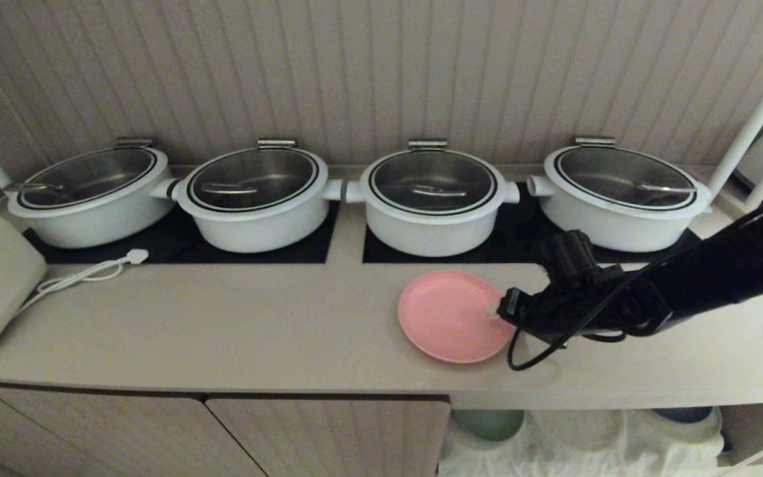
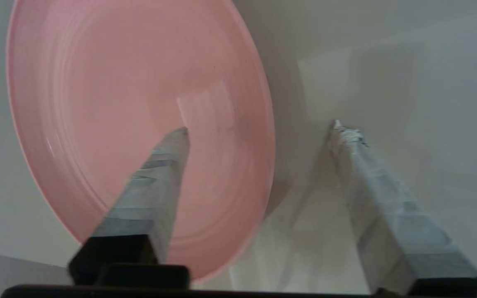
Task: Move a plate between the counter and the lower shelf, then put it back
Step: Put the plate
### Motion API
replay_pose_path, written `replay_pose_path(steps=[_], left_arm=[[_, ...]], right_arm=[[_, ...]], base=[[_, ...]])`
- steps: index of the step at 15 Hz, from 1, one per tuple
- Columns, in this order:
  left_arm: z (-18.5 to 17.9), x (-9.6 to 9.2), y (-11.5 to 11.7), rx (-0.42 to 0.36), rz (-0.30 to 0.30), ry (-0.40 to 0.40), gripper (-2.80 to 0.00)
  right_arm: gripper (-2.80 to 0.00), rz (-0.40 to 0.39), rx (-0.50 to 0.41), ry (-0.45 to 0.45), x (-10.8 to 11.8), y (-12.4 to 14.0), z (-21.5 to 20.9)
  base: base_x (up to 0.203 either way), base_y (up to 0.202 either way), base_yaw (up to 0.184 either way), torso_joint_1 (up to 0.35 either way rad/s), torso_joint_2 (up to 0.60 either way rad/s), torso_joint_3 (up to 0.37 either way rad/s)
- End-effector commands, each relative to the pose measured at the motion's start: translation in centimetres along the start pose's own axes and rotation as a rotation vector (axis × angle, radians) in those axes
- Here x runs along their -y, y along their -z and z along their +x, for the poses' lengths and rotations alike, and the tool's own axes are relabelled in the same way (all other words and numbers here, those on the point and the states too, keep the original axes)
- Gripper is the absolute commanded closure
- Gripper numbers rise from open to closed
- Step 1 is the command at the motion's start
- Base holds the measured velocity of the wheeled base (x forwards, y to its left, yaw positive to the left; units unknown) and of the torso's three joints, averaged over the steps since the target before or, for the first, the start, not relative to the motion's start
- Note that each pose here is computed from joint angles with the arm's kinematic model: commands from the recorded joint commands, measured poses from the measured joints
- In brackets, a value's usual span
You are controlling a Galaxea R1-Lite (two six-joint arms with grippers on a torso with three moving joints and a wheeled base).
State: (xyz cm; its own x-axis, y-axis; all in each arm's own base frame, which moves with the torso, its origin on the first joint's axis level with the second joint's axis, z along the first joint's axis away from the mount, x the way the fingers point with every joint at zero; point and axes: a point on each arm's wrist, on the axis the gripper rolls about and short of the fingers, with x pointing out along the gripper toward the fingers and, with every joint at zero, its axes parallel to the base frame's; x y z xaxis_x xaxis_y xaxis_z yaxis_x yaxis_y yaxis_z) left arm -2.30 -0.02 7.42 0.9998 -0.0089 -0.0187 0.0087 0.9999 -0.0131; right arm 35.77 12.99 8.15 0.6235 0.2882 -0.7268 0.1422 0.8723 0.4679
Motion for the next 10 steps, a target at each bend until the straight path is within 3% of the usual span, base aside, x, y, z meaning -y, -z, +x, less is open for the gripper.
replay_pose_path(steps=[1,10], left_arm=[[0.0,0.0,0.0,0.000,-0.001,-0.001,0.00],[0.0,0.0,0.0,0.000,-0.002,-0.001,0.00]], right_arm=[[-2.80,0.000,0.012,-0.009,-0.2,-0.2,-0.8],[-2.80,-0.044,0.073,-0.052,-0.6,-0.2,-5.7]], base=[[0.000,0.000,0.000,0.000,0.00,0.000],[0.000,0.000,0.000,0.000,0.00,0.000]])
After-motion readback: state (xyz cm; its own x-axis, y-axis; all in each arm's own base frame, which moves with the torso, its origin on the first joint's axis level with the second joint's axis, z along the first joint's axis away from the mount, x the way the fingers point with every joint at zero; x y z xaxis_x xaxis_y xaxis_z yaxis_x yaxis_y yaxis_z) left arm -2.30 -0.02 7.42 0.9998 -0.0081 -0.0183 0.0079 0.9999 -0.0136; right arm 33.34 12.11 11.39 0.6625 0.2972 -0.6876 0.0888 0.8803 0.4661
